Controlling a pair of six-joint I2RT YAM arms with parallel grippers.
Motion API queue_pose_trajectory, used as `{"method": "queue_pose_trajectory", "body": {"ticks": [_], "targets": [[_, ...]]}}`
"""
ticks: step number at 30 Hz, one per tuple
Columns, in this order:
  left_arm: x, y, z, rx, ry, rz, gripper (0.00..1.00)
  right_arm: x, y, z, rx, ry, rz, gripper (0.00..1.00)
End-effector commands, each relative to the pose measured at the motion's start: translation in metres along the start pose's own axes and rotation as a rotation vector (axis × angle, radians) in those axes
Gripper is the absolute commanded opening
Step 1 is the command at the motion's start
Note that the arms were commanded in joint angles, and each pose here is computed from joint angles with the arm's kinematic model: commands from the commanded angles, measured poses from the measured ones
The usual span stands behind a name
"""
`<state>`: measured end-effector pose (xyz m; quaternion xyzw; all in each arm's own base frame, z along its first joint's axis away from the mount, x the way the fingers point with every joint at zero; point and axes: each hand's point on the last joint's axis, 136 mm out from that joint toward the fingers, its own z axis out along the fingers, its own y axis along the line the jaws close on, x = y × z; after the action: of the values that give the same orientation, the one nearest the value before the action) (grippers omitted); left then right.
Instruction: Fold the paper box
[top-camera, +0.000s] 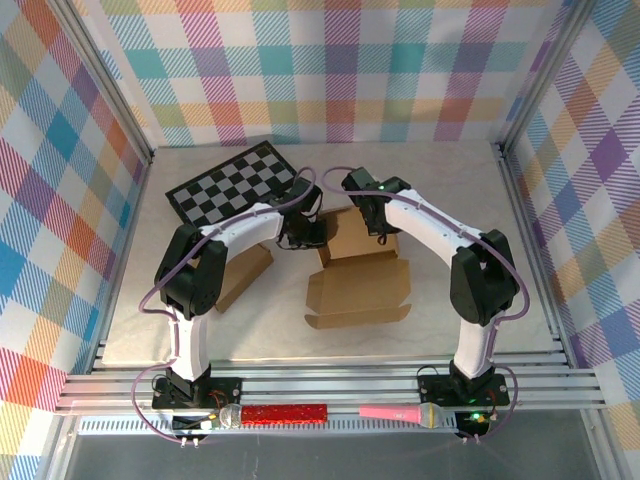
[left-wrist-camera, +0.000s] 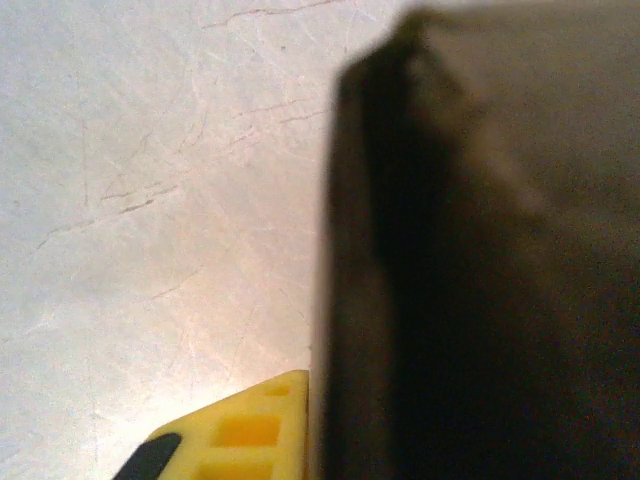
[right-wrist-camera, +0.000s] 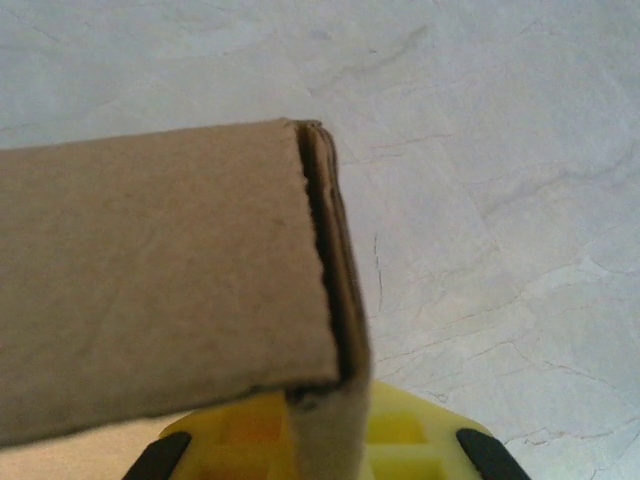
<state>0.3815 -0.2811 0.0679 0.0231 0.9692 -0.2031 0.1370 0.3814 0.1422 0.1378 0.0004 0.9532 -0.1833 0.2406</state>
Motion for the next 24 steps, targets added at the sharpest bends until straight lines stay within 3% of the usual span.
{"method": "queue_pose_trajectory", "body": {"ticks": [1,9,17,24], "targets": [[-0.012,0.011,0.011,-0.042,-0.07,-0.025,0.15,0.004,-0.014,0.002,0.048,0.003,0.038,0.0],[-0.013,0.023,0.015,-0.1,-0.11,-0.017,0.18,0.004,-0.012,0.003,0.047,0.001,0.028,0.0],[-0.01,0.03,0.015,-0.246,-0.167,0.002,0.0,0.006,-0.004,0.007,0.027,0.028,0.022,0.0],[-0.005,0.029,0.017,-0.262,-0.2,-0.023,0.0,0.009,-0.002,0.012,0.034,0.042,0.013,0.0]]}}
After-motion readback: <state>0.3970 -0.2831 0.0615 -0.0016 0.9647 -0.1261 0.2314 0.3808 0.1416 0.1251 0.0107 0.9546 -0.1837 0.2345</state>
